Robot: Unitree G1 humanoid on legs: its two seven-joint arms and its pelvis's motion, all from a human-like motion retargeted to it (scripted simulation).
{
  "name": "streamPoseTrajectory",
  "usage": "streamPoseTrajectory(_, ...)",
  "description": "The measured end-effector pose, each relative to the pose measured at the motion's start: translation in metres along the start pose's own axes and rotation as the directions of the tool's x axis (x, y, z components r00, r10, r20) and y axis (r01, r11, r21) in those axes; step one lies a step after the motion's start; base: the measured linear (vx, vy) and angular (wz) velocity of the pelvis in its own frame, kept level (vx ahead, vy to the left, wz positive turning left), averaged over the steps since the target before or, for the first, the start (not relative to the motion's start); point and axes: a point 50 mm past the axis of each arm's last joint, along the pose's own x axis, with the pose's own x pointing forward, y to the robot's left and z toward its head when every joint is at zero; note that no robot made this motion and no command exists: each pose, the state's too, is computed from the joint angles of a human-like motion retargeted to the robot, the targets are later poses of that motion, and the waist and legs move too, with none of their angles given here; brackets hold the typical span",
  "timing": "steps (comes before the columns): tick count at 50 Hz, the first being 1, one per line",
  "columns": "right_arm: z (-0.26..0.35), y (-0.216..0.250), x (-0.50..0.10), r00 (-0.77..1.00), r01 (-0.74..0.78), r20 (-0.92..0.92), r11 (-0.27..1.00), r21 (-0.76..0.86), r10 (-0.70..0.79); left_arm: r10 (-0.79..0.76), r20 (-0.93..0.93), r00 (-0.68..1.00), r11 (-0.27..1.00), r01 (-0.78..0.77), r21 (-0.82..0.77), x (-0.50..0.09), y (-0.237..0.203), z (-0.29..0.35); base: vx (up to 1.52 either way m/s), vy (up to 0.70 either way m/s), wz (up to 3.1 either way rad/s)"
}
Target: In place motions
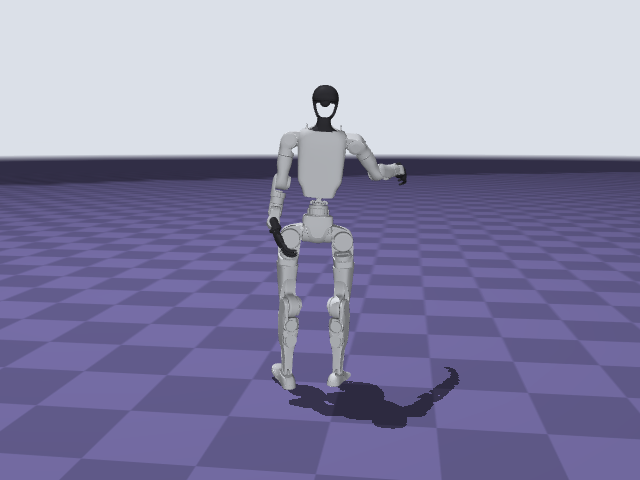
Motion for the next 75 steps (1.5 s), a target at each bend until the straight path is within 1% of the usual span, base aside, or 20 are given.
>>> streamPoseTrajectory(5,0.097,-0.013,-0.004,0.891,0.248,0.378,0.967,0.061,-0.253,-0.034,0.059,0.998,0.999,0.032,0.029,-0.002,-0.008,0.02,0.02,-0.03,0.11)
streamPoseTrajectory(13,0.204,0.007,-0.046,0.589,0.288,0.739,0.94,0.185,-0.326,-0.043,0.074,0.996,0.992,0.034,0.123,-0.002,-0.016,0.031,0.0,0.0,0.0)
streamPoseTrajectory(17,0.239,0.003,-0.086,0.367,0.433,0.873,0.89,0.146,-0.322,-0.018,0.057,0.998,0.988,0.009,0.156,-0.003,-0.015,0.032,0.0,0.0,0.0)
streamPoseTrajectory(20,0.258,-0.006,-0.125,0.152,0.668,0.952,0.738,0.1,-0.266,-0.004,0.05,0.999,0.986,-0.004,0.164,-0.003,-0.016,0.031,0.0,0.0,0.0)
streamPoseTrajectory(23,0.272,-0.004,-0.165,-0.085,0.872,0.987,0.47,0.14,-0.136,-0.001,0.041,0.999,0.989,-0.005,0.151,-0.001,-0.016,0.027,0.0,0.0,0.1)
streamPoseTrajectory(25,0.277,0.002,-0.188,-0.228,0.926,0.973,0.303,0.225,-0.025,0.001,0.04,0.999,0.991,-0.006,0.137,0.0,-0.015,0.024,0.0,0.01,0.64)
streamPoseTrajectory(28,0.277,0.013,-0.207,-0.326,0.923,0.942,0.243,0.299,0.079,0.007,0.056,0.998,0.994,-0.013,0.105,0.002,-0.016,0.023,0.0,0.01,0.6)
streamPoseTrajectory(30,0.275,0.017,-0.208,-0.325,0.913,0.942,0.288,0.29,0.082,0.009,0.076,0.997,0.997,-0.015,0.078,0.002,-0.017,0.023,0.0,0.0,0.0)
streamPoseTrajectory(33,0.271,0.01,-0.198,-0.27,0.894,0.963,0.364,0.26,-0.026,0.007,0.103,0.995,0.999,-0.01,0.034,0.003,-0.018,0.024,0.01,0.02,-0.39)
streamPoseTrajectory(38,0.251,-0.019,-0.156,-0.079,0.877,0.933,0.421,0.232,-0.351,0.019,0.105,0.994,1.0,-0.019,-0.003,0.003,-0.014,0.021,0.0,0.01,-0.27)
streamPoseTrajectory(42,0.222,-0.035,-0.111,0.174,0.824,0.796,0.528,0.204,-0.58,0.053,0.097,0.994,0.999,-0.052,-0.007,0.001,-0.009,0.019,0.0,0.0,0.0)
streamPoseTrajectory(45,0.2,-0.036,-0.084,0.4,0.727,0.665,0.66,0.189,-0.631,0.06,0.098,0.993,0.998,-0.06,-0.006,0.001,-0.007,0.018,0.0,0.0,0.0)
streamPoseTrajectory(48,0.191,-0.032,-0.073,0.51,0.636,0.609,0.742,0.209,-0.608,0.046,0.097,0.994,0.999,-0.046,-0.004,0.002,-0.009,0.017,0.0,0.0,0.0)
streamPoseTrajectory(51,0.195,-0.031,-0.078,0.476,0.628,0.638,0.742,0.236,-0.605,0.039,0.101,0.994,0.999,-0.039,-0.006,0.002,-0.009,0.016,0.0,0.0,0.0)
streamPoseTrajectory(55,0.214,-0.028,-0.098,0.317,0.705,0.765,0.678,0.205,-0.561,0.043,0.118,0.992,0.999,-0.043,-0.002,0.003,-0.009,0.017,0.0,0.0,0.0)
streamPoseTrajectory(61,0.251,-0.002,-0.143,0.022,0.813,0.961,0.564,0.143,-0.275,0.049,0.119,0.992,0.998,-0.052,0.022,0.001,-0.007,0.019,0.0,0.0,-0.06)
streamPoseTrajectory(67,0.27,0.03,-0.181,-0.195,0.869,0.98,0.472,0.15,0.048,0.049,0.123,0.991,0.998,-0.054,0.033,-0.001,-0.007,0.023,0.0,0.0,0.0)
streamPoseTrajectory(69,0.272,0.034,-0.187,-0.236,0.884,0.967,0.436,0.171,0.099,0.046,0.13,0.99,0.998,-0.051,0.036,-0.001,-0.007,0.024,0.0,0.0,0.0)
streamPoseTrajectory(72,0.272,0.031,-0.186,-0.247,0.899,0.966,0.391,0.198,0.079,0.037,0.144,0.989,0.998,-0.044,0.045,0.0,-0.011,0.028,0.0,0.0,0.0)
streamPoseTrajectory(75,0.265,0.015,-0.172,-0.189,0.903,0.978,0.377,0.207,-0.084,0.037,0.168,0.985,0.998,-0.046,0.049,0.0,-0.013,0.033,0.0,0.0,0.0)
